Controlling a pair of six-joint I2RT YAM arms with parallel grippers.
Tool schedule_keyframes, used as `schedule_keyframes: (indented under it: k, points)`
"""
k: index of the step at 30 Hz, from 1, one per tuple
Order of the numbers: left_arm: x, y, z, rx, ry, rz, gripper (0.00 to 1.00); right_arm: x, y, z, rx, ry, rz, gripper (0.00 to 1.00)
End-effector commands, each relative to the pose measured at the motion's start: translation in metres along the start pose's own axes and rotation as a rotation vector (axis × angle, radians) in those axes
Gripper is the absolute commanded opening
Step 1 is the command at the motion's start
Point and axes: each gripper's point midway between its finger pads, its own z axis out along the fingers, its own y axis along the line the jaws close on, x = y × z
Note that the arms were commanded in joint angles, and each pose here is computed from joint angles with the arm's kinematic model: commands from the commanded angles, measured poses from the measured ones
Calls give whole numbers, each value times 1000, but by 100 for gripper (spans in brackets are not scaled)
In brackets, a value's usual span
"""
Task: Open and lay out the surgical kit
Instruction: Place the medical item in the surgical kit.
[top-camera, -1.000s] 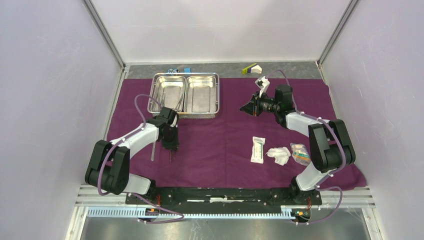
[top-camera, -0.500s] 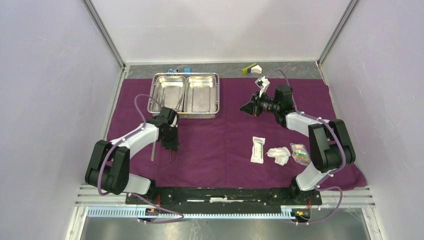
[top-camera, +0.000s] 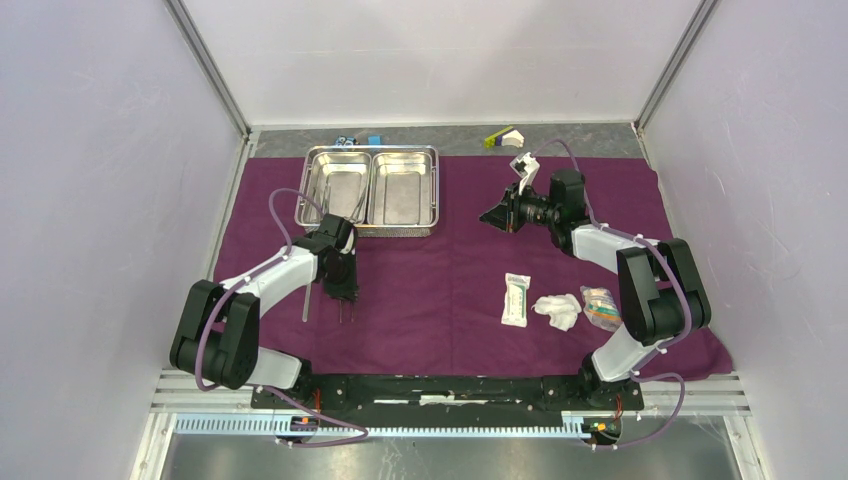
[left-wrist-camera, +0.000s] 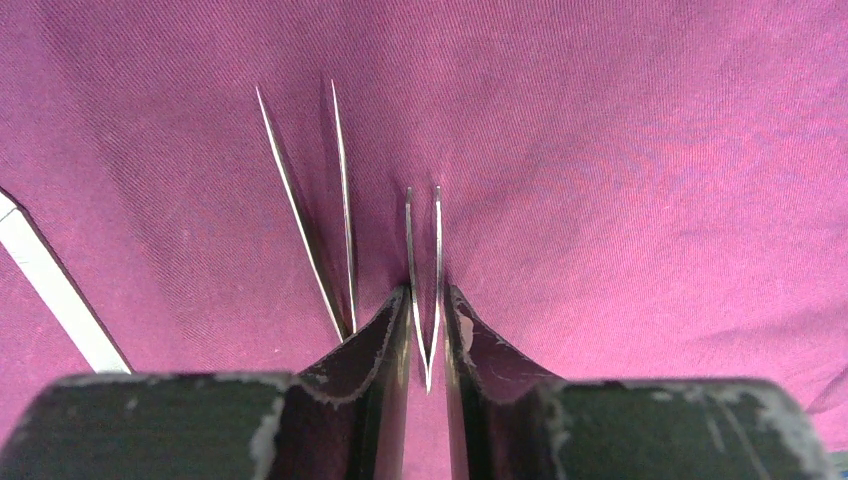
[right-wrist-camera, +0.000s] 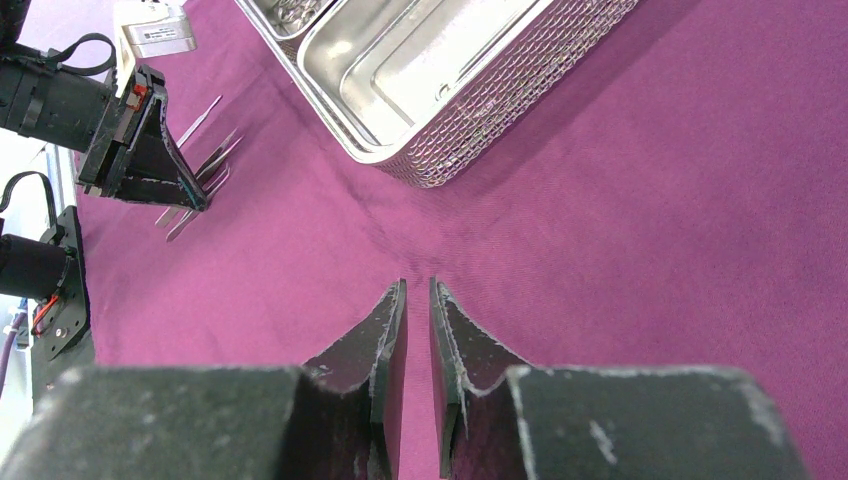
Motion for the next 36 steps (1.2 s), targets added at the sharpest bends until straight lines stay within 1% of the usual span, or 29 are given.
schedule_keyframes:
  k: [1,6,13,28,33,36]
  points:
    - [-2,-2,0,15,-15,-22,25,-19,-1,2,-15,-39,-41,19]
    - [-3,-2,-1,16,-20,-22,27,-19,0,2,-16,-40,-44,19]
    - [-6,-2,-3,14,-34,-21,32,-18,-2,3,-14,-36,-40,19]
    - [-24,-6,-23,45,-129,-2,35,-15,-4,3,-14,-28,-38,19]
    - [-45,-9,-43,59,-196,4,37,-19,-2,1,-13,-35,-56,19]
    - [-68,-15,-65,79,-269,8,42,-23,-2,-1,-10,-41,-69,20]
